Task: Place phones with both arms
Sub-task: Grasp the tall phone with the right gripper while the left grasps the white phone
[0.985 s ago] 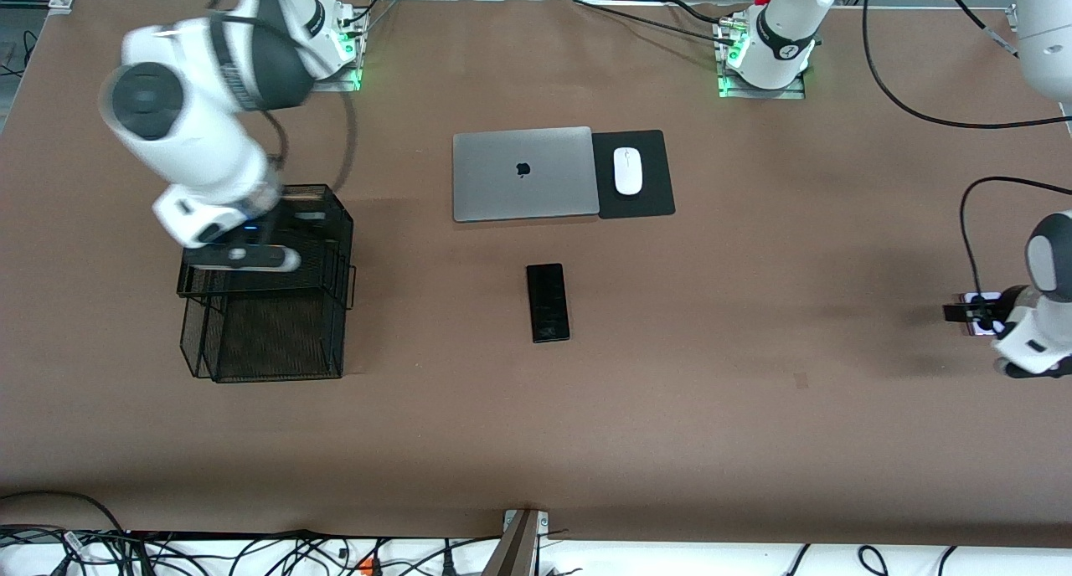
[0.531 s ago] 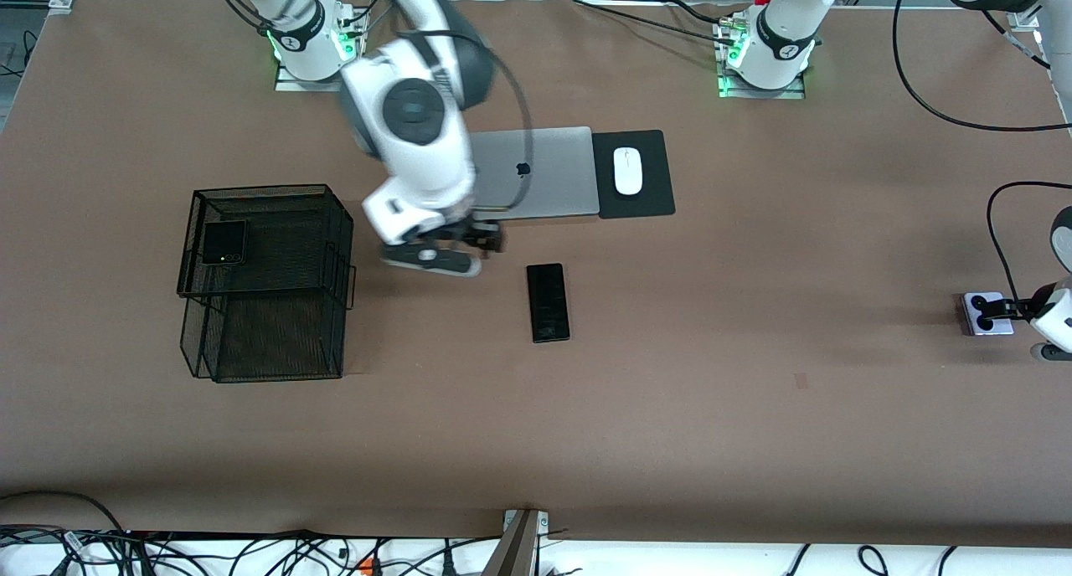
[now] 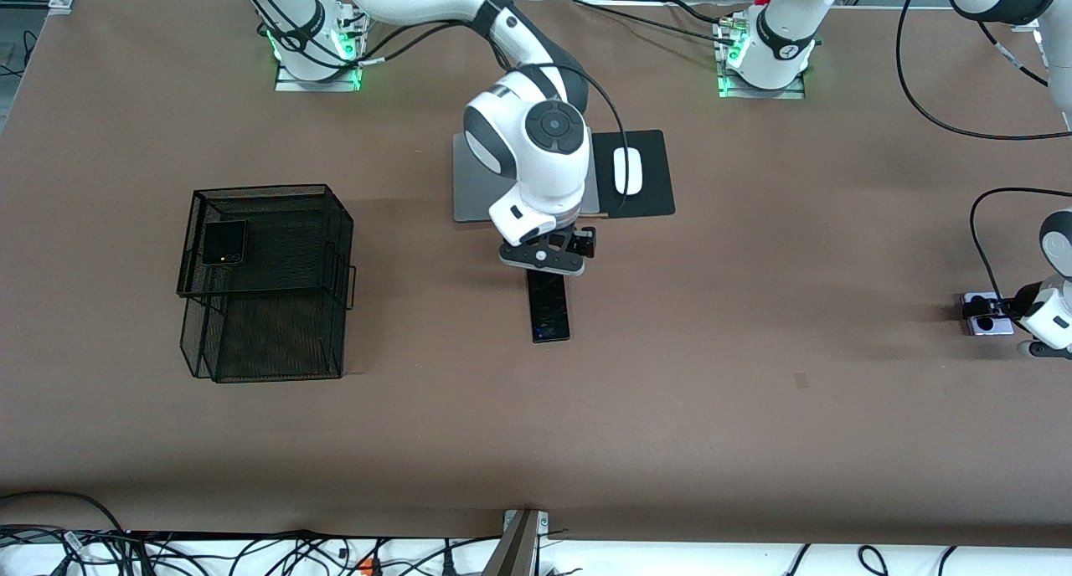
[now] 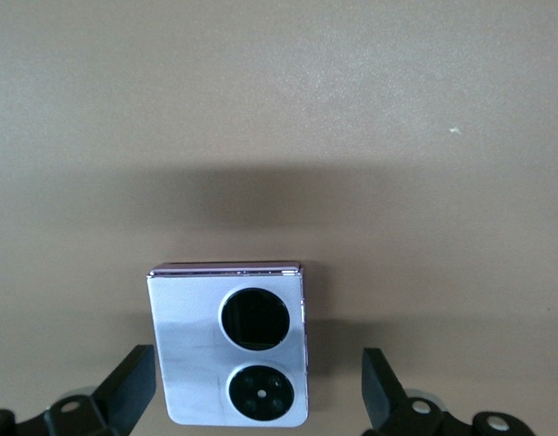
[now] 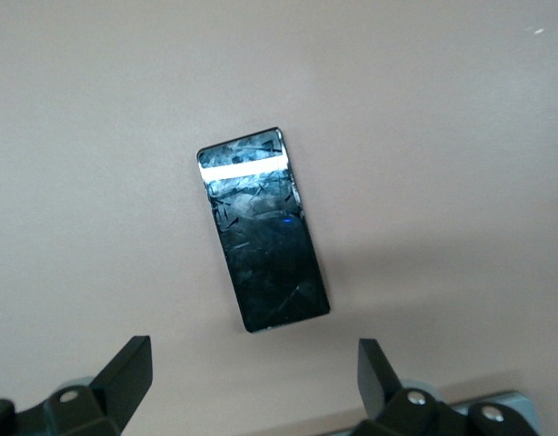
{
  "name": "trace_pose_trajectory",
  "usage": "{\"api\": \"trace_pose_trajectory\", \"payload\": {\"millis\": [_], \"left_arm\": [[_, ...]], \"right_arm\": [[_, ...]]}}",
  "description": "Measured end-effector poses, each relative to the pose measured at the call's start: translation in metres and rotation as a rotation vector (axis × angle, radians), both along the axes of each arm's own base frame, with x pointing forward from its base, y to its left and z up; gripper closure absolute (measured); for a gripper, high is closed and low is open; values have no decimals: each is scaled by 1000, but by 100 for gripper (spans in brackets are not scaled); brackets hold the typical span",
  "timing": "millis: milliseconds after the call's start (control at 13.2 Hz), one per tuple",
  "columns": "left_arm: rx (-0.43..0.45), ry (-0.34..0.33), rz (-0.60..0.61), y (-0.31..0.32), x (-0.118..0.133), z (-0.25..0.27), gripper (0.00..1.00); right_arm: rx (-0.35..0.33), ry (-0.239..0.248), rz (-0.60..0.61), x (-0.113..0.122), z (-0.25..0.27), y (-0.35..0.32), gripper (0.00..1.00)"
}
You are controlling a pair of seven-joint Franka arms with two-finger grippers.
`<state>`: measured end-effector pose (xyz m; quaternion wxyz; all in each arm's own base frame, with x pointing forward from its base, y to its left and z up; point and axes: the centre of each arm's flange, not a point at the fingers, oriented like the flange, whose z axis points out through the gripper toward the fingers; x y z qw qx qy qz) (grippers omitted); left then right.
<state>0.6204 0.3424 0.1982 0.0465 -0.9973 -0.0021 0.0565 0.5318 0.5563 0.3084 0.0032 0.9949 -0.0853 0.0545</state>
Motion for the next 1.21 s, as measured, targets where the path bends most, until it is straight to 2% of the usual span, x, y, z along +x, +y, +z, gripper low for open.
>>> {"api": "trace_pose_trajectory", "payload": {"millis": [152,531,834,985,1213], "left_arm": [[1,-5,3,6,-3,-3,0],[-3,-15,1,18,-11,-29,0],[-6,-12,0,17,-11,-33,0],[-8,-12,-6,17,-11,-31,16],[-9,-13,-23,17,-10,-31,16]], "right_arm": [[-9,-2,29,1,-29,2,0],[-5,-45,206,8,-75,-4,0],[-6,-65,248,13,-107,-9,0],[-6,-71,255,14,-119,-10,0],[1,-82,258,14,-128,-10,0]]}}
